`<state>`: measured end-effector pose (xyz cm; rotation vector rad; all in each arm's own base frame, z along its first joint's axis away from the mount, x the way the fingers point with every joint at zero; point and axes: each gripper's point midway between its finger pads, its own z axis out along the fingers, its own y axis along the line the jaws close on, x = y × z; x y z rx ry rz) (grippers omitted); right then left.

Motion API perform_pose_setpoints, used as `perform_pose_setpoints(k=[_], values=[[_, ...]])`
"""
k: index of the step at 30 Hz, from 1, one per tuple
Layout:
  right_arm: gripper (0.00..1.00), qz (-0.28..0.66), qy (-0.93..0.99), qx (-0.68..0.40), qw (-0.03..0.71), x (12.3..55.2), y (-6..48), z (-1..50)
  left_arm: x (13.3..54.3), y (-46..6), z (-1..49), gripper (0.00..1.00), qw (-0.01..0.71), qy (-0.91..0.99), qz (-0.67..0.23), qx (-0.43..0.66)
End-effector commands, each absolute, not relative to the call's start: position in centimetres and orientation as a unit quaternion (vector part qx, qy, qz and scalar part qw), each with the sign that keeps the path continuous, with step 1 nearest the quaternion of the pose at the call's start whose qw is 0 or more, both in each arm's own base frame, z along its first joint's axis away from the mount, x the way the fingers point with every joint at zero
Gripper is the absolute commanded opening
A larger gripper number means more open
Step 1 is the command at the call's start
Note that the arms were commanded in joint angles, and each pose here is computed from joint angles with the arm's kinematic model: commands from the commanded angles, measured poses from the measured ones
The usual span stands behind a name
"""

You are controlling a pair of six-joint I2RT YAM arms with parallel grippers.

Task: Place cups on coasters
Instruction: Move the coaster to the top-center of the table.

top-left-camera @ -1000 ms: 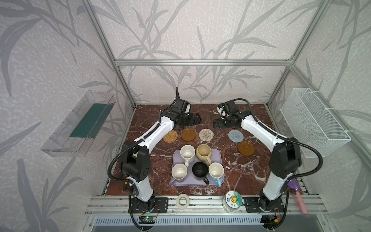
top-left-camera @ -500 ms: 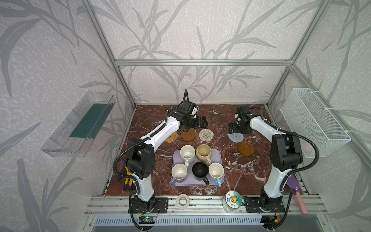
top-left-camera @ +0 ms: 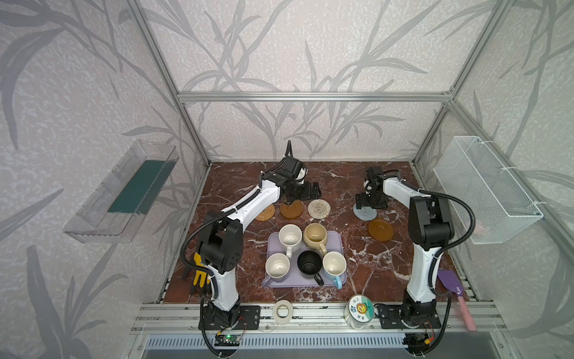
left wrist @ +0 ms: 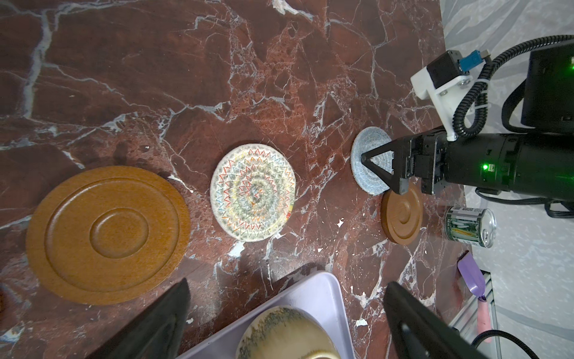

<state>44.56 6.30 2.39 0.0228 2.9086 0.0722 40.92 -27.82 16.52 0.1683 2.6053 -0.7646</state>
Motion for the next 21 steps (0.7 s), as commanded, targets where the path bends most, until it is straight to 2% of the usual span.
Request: perform_pose_setpoints(k=[1, 13, 21], values=[[0.90, 0.019, 0.996, -0.001, 0.092, 44.4, 6.0, 2.0, 41.2, -28.4, 16.3, 0.99, 0.207, 0.936, -0.280, 0.057], [0.96, -0.024, 0.997, 0.005, 0.070, 43.0, 4.4, 1.4, 41.0, -28.1, 15.9, 0.99, 0.202, 0.938, -0.278, 0.053], [0.99, 0.005, 0.998, 0.006, 0.059, 42.5, 5.8, 1.0, 40.9, -28.1, 16.0, 0.99, 0.205, 0.937, -0.278, 0.051]])
